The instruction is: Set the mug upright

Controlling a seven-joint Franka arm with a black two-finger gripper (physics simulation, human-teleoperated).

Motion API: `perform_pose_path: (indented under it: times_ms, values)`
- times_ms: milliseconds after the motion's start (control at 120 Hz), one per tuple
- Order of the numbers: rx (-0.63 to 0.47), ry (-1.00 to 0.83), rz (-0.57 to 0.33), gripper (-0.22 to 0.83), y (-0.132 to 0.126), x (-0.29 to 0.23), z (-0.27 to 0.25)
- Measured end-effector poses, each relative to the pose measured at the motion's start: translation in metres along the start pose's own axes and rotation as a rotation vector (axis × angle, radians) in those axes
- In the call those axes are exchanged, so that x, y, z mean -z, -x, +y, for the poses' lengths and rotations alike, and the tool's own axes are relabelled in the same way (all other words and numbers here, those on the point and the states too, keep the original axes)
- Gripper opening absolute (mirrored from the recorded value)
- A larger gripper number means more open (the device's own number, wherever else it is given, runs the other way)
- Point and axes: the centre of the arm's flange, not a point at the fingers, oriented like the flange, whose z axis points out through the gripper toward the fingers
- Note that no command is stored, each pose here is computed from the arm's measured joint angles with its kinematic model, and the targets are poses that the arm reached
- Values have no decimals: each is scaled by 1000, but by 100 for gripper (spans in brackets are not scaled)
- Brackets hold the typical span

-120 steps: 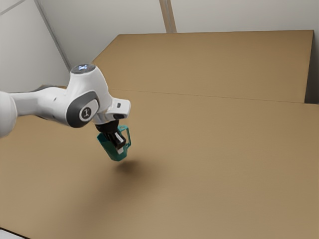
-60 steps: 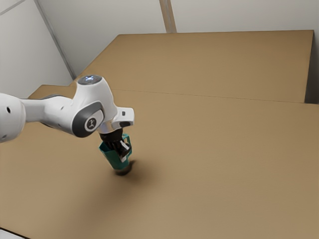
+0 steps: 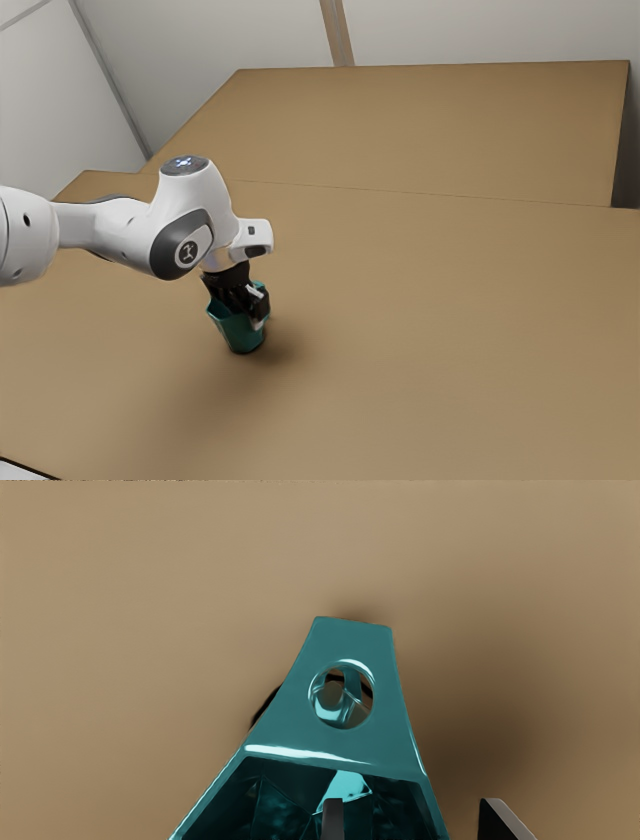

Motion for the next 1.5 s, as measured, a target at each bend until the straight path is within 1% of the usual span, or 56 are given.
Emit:
perform_pose_path:
  times_ms: [83, 175, 342, 425, 558, 650, 750, 1083, 1500]
  values:
    - [-2, -2, 21, 38, 0, 10, 3]
    - [-12, -4, 51, 46, 1, 25, 9]
    - [-12, -8, 88, 53, 1, 46, 12]
    - [-11, -9, 99, 55, -5, 60, 13]
    - [-9, -6, 101, 57, -23, 86, 16]
    - [7, 8, 91, 58, -42, 107, 15]
    - [36, 19, 72, 59, -51, 128, 7]
    - [86, 30, 27, 59, -66, 190, -5]
    - [156, 29, 55, 59, -72, 237, -37]
